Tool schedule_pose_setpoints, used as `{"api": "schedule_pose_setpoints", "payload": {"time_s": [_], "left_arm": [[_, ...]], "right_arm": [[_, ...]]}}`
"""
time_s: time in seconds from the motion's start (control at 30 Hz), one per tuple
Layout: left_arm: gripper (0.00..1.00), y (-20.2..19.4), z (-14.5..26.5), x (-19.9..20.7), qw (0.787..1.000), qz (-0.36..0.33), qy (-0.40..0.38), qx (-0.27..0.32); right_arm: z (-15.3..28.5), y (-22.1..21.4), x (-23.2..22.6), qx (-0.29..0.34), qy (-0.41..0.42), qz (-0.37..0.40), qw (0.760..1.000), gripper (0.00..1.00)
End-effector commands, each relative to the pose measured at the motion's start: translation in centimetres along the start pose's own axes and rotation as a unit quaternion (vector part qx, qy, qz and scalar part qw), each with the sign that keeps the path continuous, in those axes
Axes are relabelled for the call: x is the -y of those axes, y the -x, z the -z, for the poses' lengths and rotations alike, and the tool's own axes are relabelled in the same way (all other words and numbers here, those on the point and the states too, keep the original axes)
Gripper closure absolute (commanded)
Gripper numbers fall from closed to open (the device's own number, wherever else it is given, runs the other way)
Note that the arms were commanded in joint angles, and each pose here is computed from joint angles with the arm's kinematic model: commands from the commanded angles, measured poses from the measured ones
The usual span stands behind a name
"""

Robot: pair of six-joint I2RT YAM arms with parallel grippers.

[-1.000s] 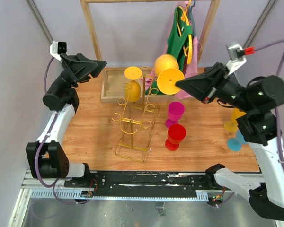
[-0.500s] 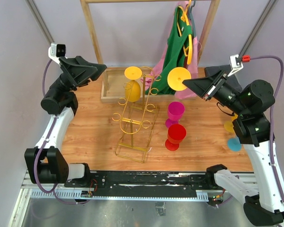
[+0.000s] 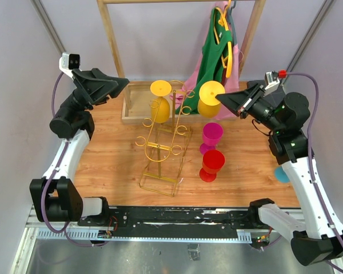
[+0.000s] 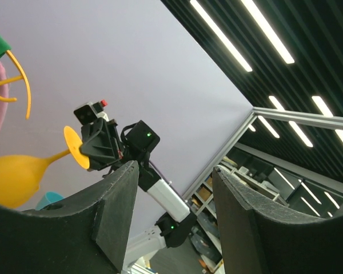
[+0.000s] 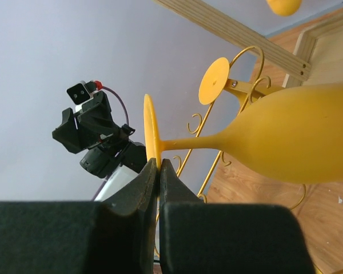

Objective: Place the wine glass upside down on the wine glass rack

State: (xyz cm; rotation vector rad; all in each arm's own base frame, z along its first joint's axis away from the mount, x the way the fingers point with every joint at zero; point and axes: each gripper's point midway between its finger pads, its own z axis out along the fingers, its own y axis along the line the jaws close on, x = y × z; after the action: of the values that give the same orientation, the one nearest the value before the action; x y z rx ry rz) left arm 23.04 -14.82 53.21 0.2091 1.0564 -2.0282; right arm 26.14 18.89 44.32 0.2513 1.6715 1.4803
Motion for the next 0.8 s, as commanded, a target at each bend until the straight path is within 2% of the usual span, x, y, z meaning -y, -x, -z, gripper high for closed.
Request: {"api": "schedule_pose_setpoints", "payload": {"time_s": [0.0, 0.77], "left_arm": [[0.41, -0.7, 0.2, 1.4, 1.000, 0.001, -0.011, -0.010], [0.41, -0.7, 0.3, 0.4, 1.000, 0.004, 0.012, -0.007]], "right_arm": [[-0.3, 1.0, -1.0, 0.018, 0.030, -0.015, 0.999, 0.99], [-3.8, 1.2, 4.7, 0.009, -0.016, -0.069, 0.997, 0.99]]}}
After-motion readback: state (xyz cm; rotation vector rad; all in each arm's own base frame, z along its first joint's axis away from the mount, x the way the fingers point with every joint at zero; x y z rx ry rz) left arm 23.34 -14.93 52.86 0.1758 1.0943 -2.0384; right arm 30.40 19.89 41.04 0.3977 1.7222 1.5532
